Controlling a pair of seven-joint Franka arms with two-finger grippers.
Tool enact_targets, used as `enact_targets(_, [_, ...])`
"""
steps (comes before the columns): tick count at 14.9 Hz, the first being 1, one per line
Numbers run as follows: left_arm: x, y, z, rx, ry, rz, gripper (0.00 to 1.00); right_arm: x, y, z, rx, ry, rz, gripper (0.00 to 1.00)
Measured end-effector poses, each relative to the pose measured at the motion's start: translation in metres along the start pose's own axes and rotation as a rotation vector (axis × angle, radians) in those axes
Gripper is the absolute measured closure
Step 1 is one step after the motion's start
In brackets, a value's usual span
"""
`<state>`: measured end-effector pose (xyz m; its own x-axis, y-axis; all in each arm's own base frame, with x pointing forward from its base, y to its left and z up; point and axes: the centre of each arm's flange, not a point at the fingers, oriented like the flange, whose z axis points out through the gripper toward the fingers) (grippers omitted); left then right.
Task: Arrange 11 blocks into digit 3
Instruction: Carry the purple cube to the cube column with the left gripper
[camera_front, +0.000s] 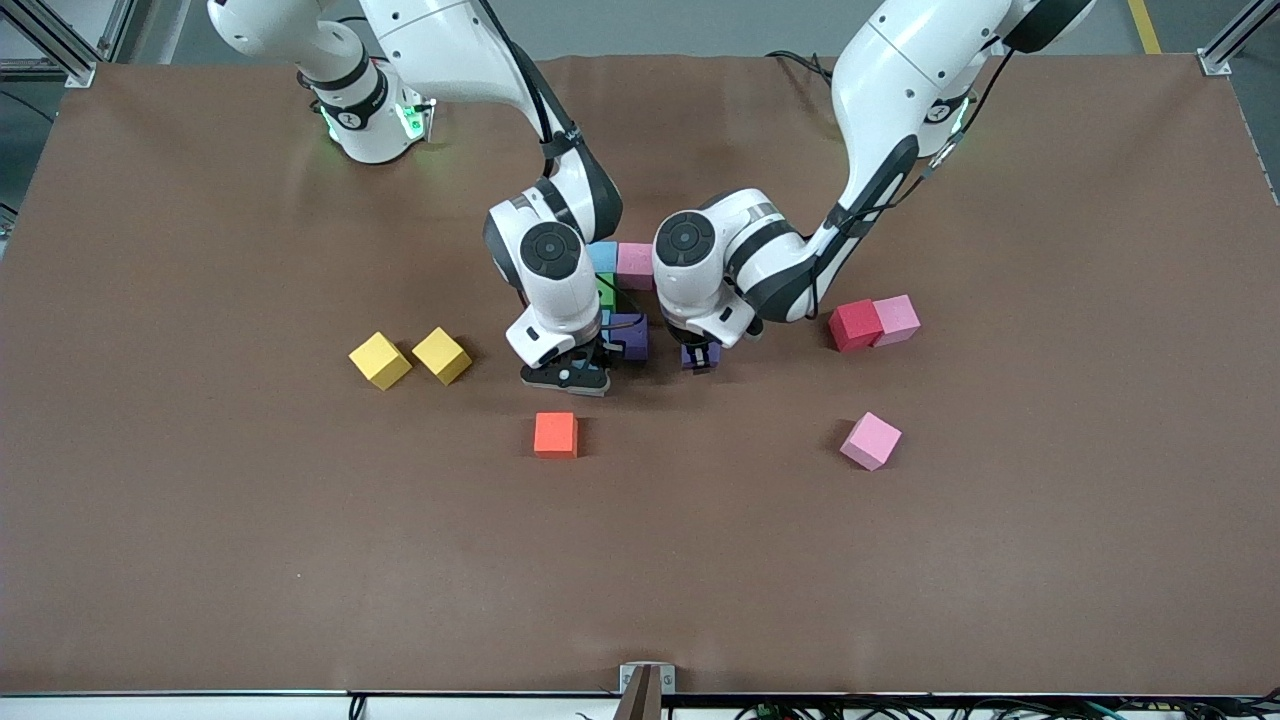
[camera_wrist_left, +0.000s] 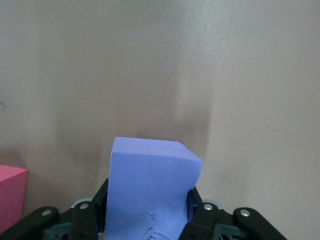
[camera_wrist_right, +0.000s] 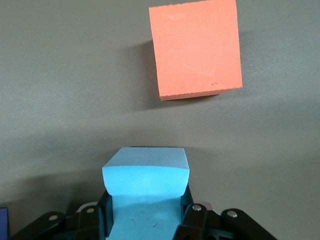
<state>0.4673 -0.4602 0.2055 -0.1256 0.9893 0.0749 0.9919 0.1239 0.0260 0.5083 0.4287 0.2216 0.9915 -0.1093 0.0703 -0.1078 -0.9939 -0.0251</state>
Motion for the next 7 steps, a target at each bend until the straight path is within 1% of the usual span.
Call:
enact_targets(5, [-0.013,-0.019,0.001,-0.010,-0.011,0.026,0.40,-0.001,0.000,0.001,-0.001,-0.002,-0.003,0.47])
enact_targets(7, [-0.018,-0.027,0.001,-0.029,-0.003,0.042,0.40,-0.002,0.000,0.003,-0.003,-0.004,-0.004,0.47])
